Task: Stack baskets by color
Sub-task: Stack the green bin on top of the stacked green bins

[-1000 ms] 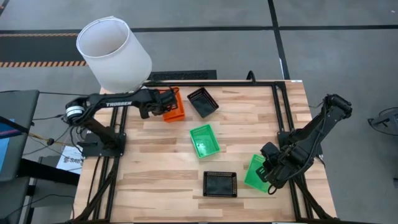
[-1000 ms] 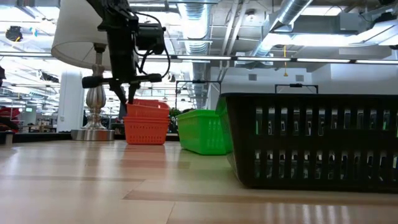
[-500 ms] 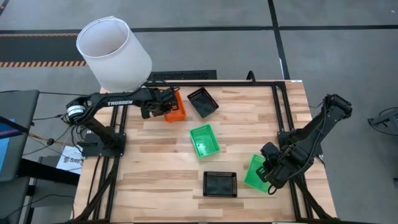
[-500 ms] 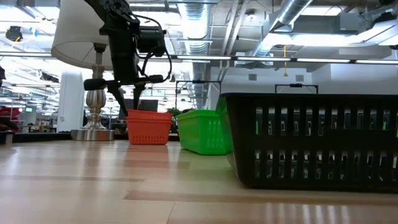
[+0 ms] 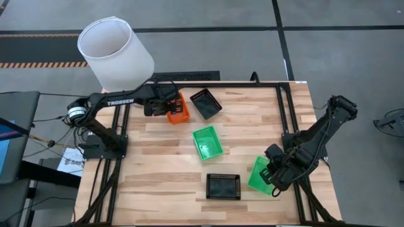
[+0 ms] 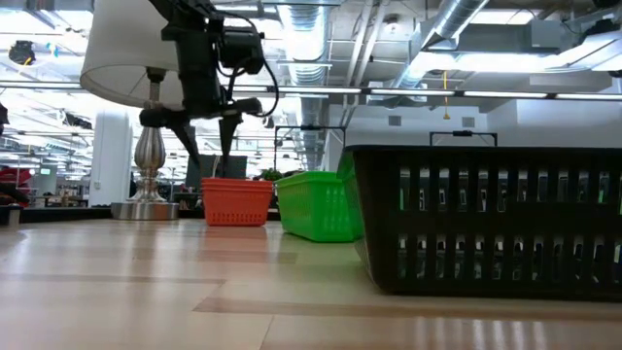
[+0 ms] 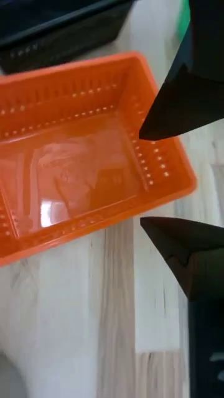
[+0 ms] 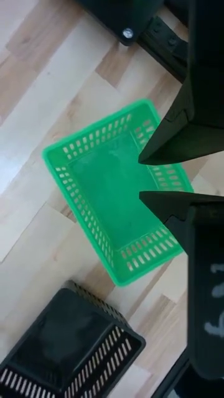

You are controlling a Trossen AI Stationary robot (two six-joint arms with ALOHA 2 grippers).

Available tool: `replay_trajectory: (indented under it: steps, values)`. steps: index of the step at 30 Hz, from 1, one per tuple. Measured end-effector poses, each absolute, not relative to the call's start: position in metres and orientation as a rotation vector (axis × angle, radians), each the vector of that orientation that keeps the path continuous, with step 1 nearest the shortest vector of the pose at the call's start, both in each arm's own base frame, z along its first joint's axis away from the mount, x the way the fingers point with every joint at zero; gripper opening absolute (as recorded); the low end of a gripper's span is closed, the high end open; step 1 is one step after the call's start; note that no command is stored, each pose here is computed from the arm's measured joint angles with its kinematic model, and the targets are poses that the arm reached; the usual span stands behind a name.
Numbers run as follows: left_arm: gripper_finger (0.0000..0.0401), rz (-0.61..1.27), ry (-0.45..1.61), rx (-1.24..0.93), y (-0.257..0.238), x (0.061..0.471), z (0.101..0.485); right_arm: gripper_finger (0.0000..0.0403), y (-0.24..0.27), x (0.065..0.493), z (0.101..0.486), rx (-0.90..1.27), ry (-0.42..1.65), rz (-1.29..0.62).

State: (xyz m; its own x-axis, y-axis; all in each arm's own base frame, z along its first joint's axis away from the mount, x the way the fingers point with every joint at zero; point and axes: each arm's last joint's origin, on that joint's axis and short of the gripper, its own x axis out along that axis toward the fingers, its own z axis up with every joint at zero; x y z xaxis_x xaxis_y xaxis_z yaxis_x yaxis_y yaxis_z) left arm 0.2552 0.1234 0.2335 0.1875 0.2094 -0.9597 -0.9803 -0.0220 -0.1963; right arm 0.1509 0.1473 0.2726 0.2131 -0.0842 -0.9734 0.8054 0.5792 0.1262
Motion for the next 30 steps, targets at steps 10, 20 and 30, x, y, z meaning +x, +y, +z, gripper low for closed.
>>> replay_trajectory:
  steps: [10,20,30]
  values:
    - [0.0201,0.974,0.98,-0.948,0.106,0.271,0.292,0.0102,0.156,0.144,0.271,0.896,1.304,-0.779]
    - [0.0199,0.678,0.752,-0.813,0.071,0.303,0.352,0.0102,0.156,0.168,0.23,0.928,1.279,-0.865]
    - [0.0197,0.558,0.785,-0.821,0.061,0.305,0.357,0.0102,0.091,0.199,0.175,0.904,1.262,-0.961]
